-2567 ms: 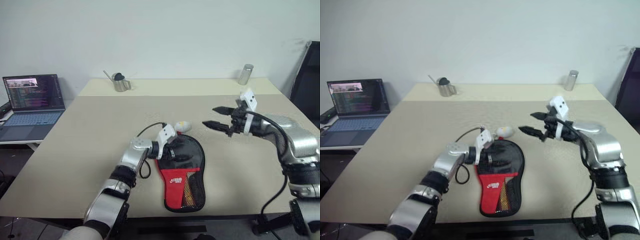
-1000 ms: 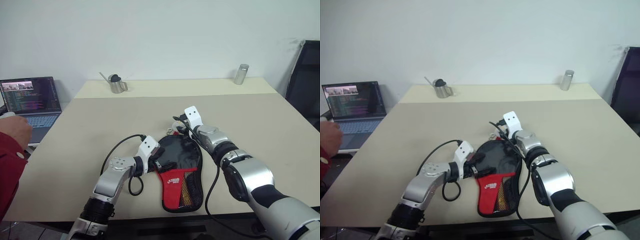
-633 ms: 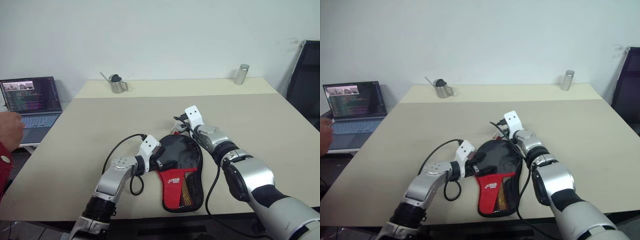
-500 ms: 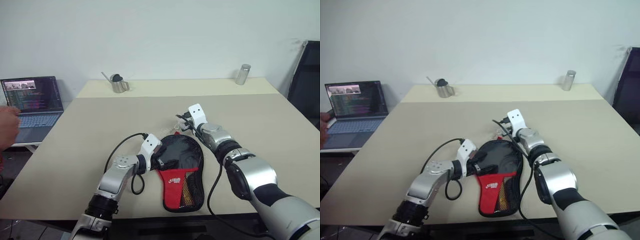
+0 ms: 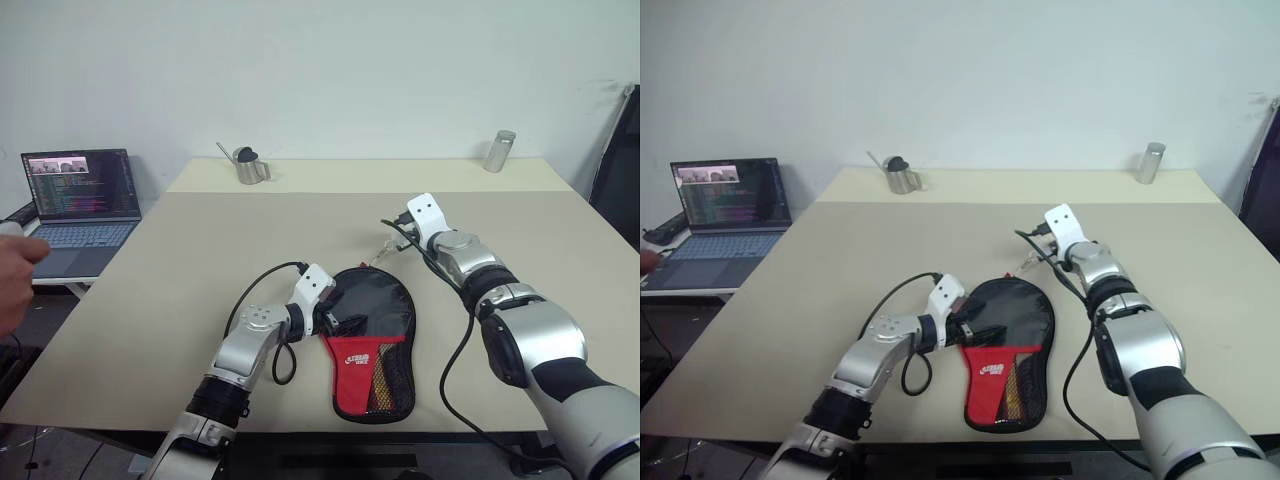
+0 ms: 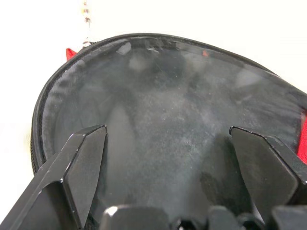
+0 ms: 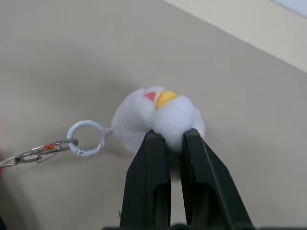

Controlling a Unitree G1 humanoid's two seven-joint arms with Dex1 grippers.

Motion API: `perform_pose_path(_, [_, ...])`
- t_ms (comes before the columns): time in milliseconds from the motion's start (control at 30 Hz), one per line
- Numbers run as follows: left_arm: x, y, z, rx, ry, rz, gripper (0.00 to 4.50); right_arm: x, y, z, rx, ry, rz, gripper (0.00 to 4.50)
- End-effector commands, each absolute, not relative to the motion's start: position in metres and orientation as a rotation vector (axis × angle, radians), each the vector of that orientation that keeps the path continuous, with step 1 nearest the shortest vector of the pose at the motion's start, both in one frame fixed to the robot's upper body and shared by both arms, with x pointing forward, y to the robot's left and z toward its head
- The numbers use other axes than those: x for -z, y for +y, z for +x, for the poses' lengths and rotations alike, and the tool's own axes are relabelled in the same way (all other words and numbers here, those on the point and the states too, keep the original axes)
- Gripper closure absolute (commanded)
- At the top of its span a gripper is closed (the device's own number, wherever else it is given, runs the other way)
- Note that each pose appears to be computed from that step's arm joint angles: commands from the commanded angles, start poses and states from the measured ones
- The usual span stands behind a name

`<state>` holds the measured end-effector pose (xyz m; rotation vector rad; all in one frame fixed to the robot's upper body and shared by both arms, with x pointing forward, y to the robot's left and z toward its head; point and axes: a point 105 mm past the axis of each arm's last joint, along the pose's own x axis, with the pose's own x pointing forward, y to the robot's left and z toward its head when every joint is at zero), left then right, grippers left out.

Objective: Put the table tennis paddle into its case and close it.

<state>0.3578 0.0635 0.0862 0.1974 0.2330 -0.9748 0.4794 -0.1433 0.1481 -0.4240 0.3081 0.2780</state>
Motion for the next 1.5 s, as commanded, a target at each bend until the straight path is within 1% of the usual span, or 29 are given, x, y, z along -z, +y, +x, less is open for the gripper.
perform_pose_path(33, [-0.073, 0.058, 0.356, 0.989, 0.276, 0.205, 0.00, -0.165, -0.171, 0.480, -0.246, 0.285, -0.487, 4.49])
perform_pose_path(200, [-0.071, 0.056, 0.359, 0.993, 0.277, 0.207, 0.00, -0.151, -0.200, 0.466, -0.320, 0.374, -0.546, 4.49])
perform_pose_path(300, [-0.070, 0.055, 0.361, 0.996, 0.278, 0.210, 0.00, -0.147, -0.209, 0.446, -0.436, 0.417, -0.594, 4.49])
perform_pose_path(500, [-0.070, 0.053, 0.364, 1.010, 0.279, 0.220, 0.00, -0.157, -0.207, 0.394, -0.663, 0.434, -0.697, 4.49])
perform_pose_path(667, [-0.070, 0.049, 0.365, 1.027, 0.279, 0.230, 0.00, -0.156, -0.203, 0.363, -0.795, 0.461, -0.776, 4.49])
perform_pose_path(767, [-0.071, 0.047, 0.367, 1.034, 0.277, 0.236, 0.00, -0.151, -0.198, 0.349, -0.879, 0.474, -0.821, 4.49])
perform_pose_path(867, [-0.069, 0.049, 0.370, 1.020, 0.281, 0.299, 0.00, -0.142, -0.195, 0.337, -0.947, 0.485, -0.833, 4.49])
perform_pose_path(967, [-0.072, 0.049, 0.377, 0.990, 0.281, 0.299, 0.00, -0.127, -0.198, 0.325, -0.987, 0.535, -0.876, 4.49])
perform_pose_path(1167, [-0.070, 0.045, 0.385, 0.951, 0.293, 0.299, 0.00, -0.117, -0.203, 0.315, -1.021, 0.572, -0.921, 4.49])
perform_pose_path(1233, [-0.080, 0.037, 0.382, 0.993, 0.247, 0.252, 0.00, -0.116, -0.203, 0.316, -1.020, 0.569, -0.920, 4.49])
perform_pose_path(1367, [-0.112, 0.025, 0.377, 1.097, 0.130, 0.155, 0.00, -0.114, -0.201, 0.320, -1.010, 0.564, -0.922, 4.49])
perform_pose_path(1500, [-0.131, 0.014, 0.371, 1.202, 0.081, 0.116, 0.00, -0.111, -0.200, 0.321, -1.010, 0.564, -0.926, 4.49])
